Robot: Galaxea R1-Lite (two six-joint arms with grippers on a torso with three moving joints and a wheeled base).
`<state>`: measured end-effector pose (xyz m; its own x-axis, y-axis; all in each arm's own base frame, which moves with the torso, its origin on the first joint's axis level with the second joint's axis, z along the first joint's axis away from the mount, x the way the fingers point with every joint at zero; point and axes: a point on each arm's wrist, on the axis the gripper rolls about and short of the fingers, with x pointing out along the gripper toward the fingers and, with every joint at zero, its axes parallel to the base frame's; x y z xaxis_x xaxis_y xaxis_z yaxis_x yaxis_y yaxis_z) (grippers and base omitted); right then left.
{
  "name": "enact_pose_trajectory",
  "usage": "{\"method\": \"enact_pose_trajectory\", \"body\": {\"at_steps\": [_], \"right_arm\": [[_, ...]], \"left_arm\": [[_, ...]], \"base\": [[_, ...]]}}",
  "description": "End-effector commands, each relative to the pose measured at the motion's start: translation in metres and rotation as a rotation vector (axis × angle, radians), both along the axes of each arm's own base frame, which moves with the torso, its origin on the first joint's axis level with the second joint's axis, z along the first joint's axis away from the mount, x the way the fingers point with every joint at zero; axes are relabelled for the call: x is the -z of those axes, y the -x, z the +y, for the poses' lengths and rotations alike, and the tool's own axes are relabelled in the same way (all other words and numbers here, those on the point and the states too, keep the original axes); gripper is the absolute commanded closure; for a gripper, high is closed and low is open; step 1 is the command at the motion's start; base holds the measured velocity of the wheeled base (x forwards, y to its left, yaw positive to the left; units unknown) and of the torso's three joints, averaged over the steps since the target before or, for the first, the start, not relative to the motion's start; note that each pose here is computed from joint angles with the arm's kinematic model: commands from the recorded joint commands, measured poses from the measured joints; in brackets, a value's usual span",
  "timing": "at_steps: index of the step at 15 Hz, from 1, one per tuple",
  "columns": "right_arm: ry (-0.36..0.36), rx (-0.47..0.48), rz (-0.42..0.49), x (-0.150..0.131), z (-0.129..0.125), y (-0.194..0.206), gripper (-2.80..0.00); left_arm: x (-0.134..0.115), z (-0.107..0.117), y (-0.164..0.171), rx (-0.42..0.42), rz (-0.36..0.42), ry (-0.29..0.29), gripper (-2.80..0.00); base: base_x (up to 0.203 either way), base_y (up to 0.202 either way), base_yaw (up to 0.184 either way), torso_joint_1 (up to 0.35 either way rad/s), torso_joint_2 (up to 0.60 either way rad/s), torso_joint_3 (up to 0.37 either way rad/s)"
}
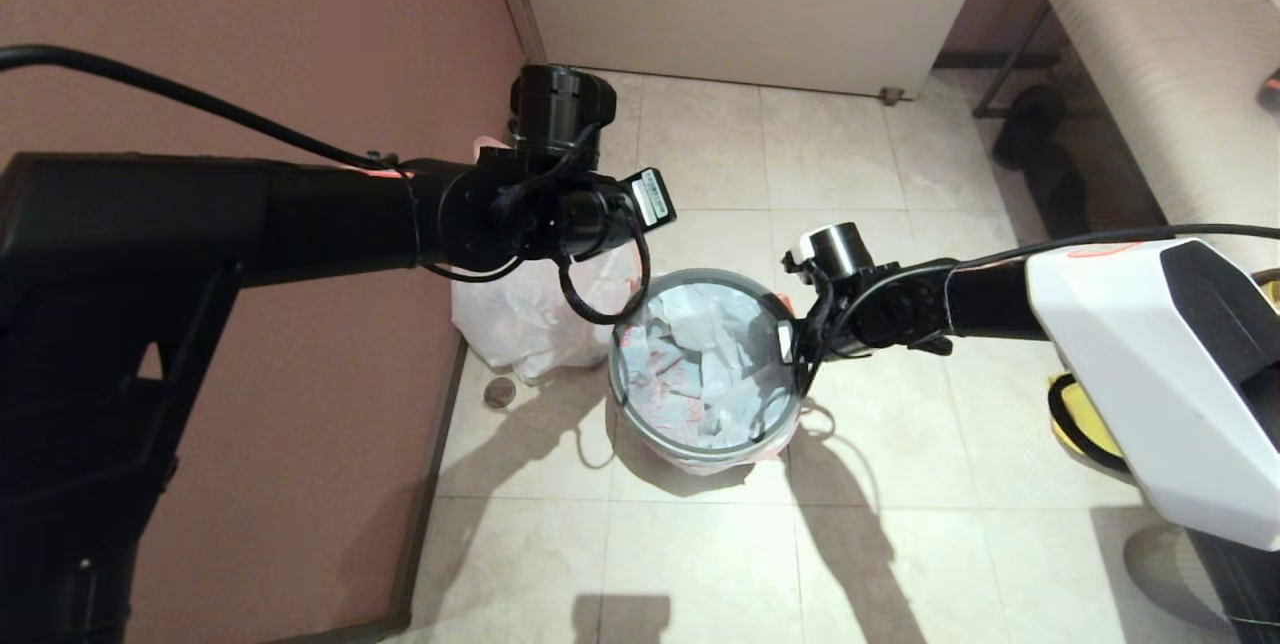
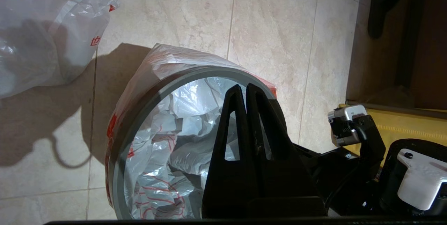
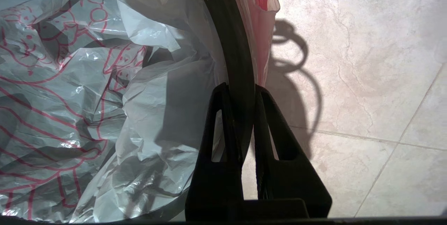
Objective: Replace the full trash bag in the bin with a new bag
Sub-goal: Place the trash can ring on the trash can
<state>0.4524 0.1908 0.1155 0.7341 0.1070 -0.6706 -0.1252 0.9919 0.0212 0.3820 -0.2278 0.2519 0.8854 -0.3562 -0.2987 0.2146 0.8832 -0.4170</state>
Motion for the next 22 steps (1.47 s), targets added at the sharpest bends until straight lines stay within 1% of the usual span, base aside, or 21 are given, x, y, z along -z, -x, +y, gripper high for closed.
{"method": "enact_pose_trajectory", "body": {"at_steps": [1, 4, 6, 7, 9, 10, 13, 15, 17, 19, 20, 22], "right_arm": [[0.024, 0.007, 0.015, 0.010, 0.001, -0.002, 0.00], [0.029, 0.009, 0.012, 0.011, 0.002, -0.002, 0.00], [0.026, 0.011, 0.008, 0.009, 0.001, -0.002, 0.00], [0.025, 0.011, 0.005, 0.008, 0.001, -0.002, 0.00], [0.028, 0.009, 0.007, 0.008, 0.002, -0.001, 0.00], [0.028, 0.010, 0.006, 0.008, 0.002, -0.001, -2.80], [0.020, 0.008, -0.009, -0.004, 0.001, 0.003, -2.80], [0.014, 0.008, -0.020, -0.012, 0.000, 0.006, -2.80], [0.007, 0.004, -0.032, -0.025, -0.001, 0.014, -2.80], [0.000, 0.001, -0.049, -0.038, -0.002, 0.021, -2.80], [-0.002, 0.004, -0.056, -0.042, -0.003, 0.023, -2.80], [0.001, 0.020, -0.075, -0.050, -0.006, 0.026, -2.80]], "left_arm": [[0.000, -0.001, 0.000, 0.000, 0.002, 0.002, 0.00], [0.002, -0.003, 0.004, 0.013, 0.019, -0.012, 0.00], [0.010, -0.004, 0.001, 0.022, 0.058, -0.063, 0.00], [0.014, -0.006, -0.003, 0.019, 0.066, -0.072, 0.00], [0.014, -0.005, -0.003, 0.018, 0.073, -0.077, 0.00], [0.014, -0.005, -0.003, 0.018, 0.073, -0.077, 0.00], [0.014, -0.005, -0.003, 0.017, 0.074, -0.080, 0.00], [0.016, -0.005, -0.002, 0.021, 0.097, -0.100, 0.00], [0.015, -0.004, -0.001, 0.030, 0.108, -0.131, 0.00], [0.024, -0.005, -0.005, 0.037, 0.125, -0.161, 0.00], [0.028, -0.006, -0.007, 0.038, 0.130, -0.167, 0.00], [0.043, -0.008, -0.016, 0.032, 0.149, -0.179, 0.00]], "base": [[0.000, 0.000, 0.000, 0.000, 0.00, 0.000], [0.000, 0.000, 0.000, 0.000, 0.00, 0.000], [0.000, 0.000, 0.000, 0.000, 0.00, 0.000], [0.000, 0.000, 0.000, 0.000, 0.00, 0.000], [0.000, 0.000, 0.000, 0.000, 0.00, 0.000], [0.000, 0.000, 0.000, 0.000, 0.00, 0.000], [0.000, 0.000, 0.000, 0.000, 0.00, 0.000], [0.000, 0.000, 0.000, 0.000, 0.00, 0.000], [0.000, 0.000, 0.000, 0.000, 0.00, 0.000], [0.000, 0.000, 0.000, 0.000, 0.00, 0.000], [0.000, 0.000, 0.000, 0.000, 0.00, 0.000], [0.000, 0.000, 0.000, 0.000, 0.00, 0.000]]}}
